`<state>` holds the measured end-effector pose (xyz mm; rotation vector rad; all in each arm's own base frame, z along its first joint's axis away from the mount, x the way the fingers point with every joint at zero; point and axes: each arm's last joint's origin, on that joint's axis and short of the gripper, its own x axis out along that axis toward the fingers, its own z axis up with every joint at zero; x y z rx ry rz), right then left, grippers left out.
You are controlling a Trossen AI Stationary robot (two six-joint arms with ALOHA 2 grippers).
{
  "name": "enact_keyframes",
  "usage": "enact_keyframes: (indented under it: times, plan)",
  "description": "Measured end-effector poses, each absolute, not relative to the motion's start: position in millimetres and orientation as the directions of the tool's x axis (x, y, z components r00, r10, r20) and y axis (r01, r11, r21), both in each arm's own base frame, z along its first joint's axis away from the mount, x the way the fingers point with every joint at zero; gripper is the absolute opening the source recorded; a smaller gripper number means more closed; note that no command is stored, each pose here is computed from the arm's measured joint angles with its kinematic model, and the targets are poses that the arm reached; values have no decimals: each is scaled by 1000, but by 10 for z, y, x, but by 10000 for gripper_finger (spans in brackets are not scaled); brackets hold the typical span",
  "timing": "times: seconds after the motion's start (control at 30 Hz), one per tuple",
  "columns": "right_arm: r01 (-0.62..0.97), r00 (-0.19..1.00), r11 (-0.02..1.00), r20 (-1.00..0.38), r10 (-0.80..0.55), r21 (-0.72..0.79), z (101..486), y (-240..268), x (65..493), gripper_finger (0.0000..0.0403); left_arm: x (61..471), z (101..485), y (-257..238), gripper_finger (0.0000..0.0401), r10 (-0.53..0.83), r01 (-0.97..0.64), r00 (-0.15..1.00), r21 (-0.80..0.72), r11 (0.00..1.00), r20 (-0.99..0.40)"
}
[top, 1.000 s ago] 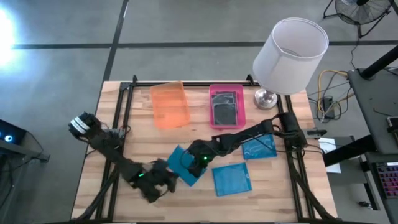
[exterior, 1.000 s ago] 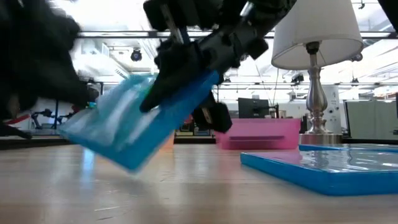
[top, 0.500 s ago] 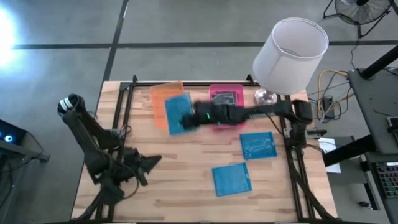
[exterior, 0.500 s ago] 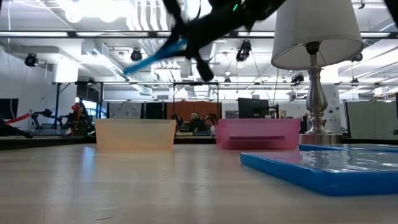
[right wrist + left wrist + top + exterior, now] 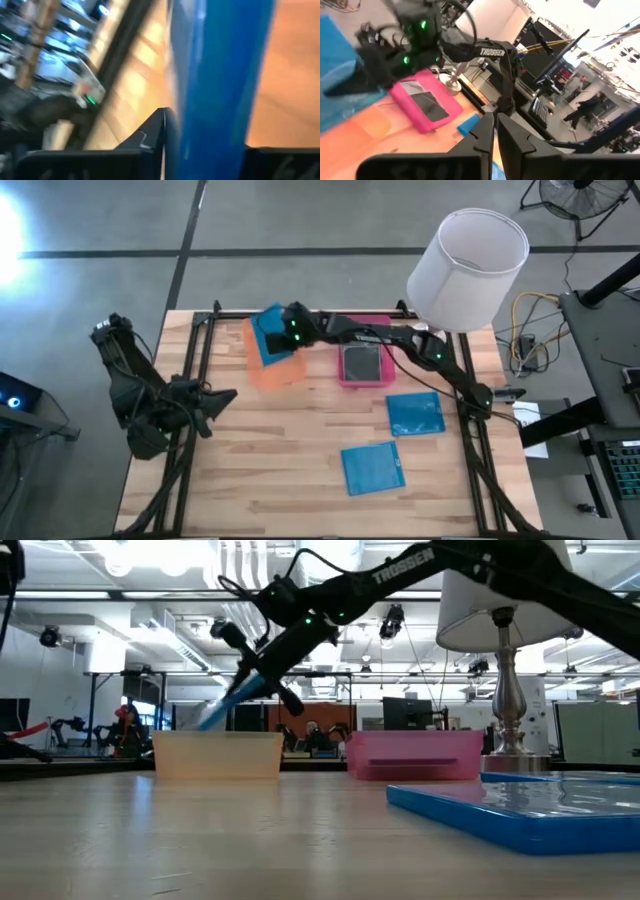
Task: Pick & place jewel cases by type
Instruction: Put the bottom left blue CD case into the orange bin, then put the bottom blue CD case into the orange bin
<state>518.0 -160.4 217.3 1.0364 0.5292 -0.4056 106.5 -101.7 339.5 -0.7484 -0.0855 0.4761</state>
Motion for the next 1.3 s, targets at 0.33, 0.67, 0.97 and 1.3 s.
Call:
enact_keyframes:
  times: [0.33,0.67,0.97,1.3]
  plan:
    - [578,779,297,-622,77,760,1861,-1767,5386,155,943,3273,-817,49,450,-372,889,-718,589,-91]
    - [694,636,439,-772,-1,571,2127,-1652,5148,255,895,3275,-739,133,446,-377,890,-704,602,-95]
    - [590,339,801,-931,-139,96,3011,-765,4533,301,980,3053,-848,147,338,-372,921,-702,608,-195]
    - [495,96,867,-995,2,50,2684,801,4042,284,1551,2506,-1209,147,194,-369,929,-753,544,-315]
